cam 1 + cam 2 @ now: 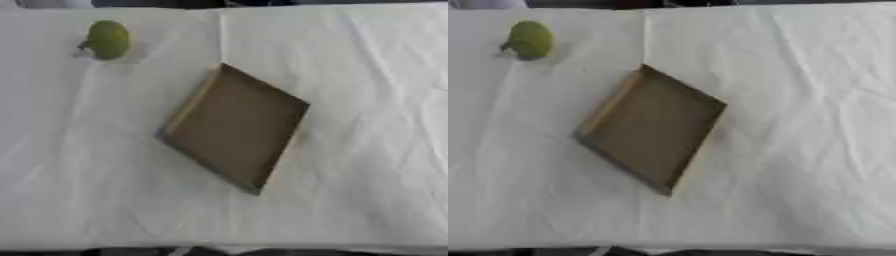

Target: Pick up objects on the table and place them in the box.

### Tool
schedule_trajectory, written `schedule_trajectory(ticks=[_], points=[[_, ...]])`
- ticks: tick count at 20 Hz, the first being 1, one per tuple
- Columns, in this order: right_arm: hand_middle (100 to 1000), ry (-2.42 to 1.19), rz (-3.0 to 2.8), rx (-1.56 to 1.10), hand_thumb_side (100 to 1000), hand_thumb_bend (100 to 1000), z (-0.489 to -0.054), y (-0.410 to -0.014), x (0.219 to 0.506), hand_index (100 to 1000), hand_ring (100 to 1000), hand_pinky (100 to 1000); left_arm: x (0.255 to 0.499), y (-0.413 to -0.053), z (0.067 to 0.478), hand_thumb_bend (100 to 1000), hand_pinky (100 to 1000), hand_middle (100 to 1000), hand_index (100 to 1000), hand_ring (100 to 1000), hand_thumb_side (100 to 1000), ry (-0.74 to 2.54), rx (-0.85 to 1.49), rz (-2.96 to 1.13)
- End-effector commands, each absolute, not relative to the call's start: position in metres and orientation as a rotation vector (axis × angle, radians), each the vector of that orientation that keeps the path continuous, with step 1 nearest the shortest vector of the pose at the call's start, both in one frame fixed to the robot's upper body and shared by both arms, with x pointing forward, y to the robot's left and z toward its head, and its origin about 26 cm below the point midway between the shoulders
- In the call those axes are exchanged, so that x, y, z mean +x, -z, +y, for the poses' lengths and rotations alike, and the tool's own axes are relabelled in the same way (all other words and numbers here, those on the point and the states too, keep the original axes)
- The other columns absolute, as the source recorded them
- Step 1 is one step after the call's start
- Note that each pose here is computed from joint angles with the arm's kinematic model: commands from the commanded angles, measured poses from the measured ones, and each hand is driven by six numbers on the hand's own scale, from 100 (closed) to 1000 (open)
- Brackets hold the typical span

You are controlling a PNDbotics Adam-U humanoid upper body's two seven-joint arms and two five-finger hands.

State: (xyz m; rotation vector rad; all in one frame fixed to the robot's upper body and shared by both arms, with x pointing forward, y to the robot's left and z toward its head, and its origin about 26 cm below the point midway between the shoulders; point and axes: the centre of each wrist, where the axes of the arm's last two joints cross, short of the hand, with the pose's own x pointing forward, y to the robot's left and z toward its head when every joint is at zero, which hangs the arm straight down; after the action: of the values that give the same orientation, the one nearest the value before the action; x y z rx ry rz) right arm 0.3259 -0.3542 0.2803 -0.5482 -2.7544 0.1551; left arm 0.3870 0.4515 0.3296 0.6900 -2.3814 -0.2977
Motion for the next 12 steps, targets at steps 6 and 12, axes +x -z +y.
schedule_trajectory(ticks=[6,12], points=[[735,-0.175,-2.783,-0.572,350,100,-0.358,-0.292,0.321,809,706,769,0.414,-0.297,0.482,152,854,918,925,908,298,0.846,0.994,-1.944],[735,-0.176,-2.782,-0.563,353,100,-0.357,-0.291,0.321,809,706,769,0.423,-0.282,0.483,332,941,956,940,943,200,1.096,1.070,-1.738]])
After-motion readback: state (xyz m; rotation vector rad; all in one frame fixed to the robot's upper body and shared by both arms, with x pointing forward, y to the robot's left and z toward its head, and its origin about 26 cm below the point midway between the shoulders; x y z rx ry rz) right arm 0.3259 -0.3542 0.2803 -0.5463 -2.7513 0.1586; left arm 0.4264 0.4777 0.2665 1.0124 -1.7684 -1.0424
